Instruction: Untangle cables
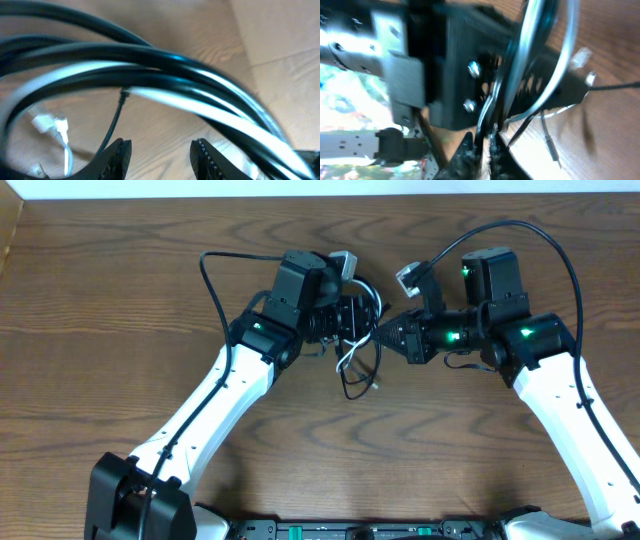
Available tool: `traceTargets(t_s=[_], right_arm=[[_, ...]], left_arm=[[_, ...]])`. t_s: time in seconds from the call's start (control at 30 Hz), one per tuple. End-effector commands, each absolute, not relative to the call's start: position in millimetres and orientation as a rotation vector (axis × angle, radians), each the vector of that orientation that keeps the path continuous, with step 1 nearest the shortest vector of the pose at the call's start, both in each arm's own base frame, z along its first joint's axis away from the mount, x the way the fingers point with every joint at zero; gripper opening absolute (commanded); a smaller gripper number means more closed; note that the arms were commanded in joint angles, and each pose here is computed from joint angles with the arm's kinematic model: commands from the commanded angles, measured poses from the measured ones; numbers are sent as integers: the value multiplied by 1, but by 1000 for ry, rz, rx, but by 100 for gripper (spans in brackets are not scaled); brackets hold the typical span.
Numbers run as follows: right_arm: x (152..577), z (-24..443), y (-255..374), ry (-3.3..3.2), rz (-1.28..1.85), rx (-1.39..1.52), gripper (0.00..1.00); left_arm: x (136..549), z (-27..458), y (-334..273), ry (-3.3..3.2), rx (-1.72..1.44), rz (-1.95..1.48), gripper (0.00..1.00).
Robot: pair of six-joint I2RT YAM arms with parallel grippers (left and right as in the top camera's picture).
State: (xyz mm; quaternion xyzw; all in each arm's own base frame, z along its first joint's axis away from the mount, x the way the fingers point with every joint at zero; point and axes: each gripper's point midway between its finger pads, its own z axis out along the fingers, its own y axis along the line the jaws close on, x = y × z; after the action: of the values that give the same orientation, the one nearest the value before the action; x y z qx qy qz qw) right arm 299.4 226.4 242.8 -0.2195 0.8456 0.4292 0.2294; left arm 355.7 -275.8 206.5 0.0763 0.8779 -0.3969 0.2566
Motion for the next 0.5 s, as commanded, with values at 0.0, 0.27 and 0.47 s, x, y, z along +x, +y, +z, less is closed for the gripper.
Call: traceTargets(t_s=[0.0,0.27,0.47], right_arm=[[306,238,221,2393,1127,-488,27],[325,223,200,2470,943,-307,80],[341,206,167,2541,696,-60,81]], left_arm=[[362,214,-281,2369,126,-1121,43],[345,222,-294,2355,257,-1252,65],[344,213,-283,2392,268,-1224,66]])
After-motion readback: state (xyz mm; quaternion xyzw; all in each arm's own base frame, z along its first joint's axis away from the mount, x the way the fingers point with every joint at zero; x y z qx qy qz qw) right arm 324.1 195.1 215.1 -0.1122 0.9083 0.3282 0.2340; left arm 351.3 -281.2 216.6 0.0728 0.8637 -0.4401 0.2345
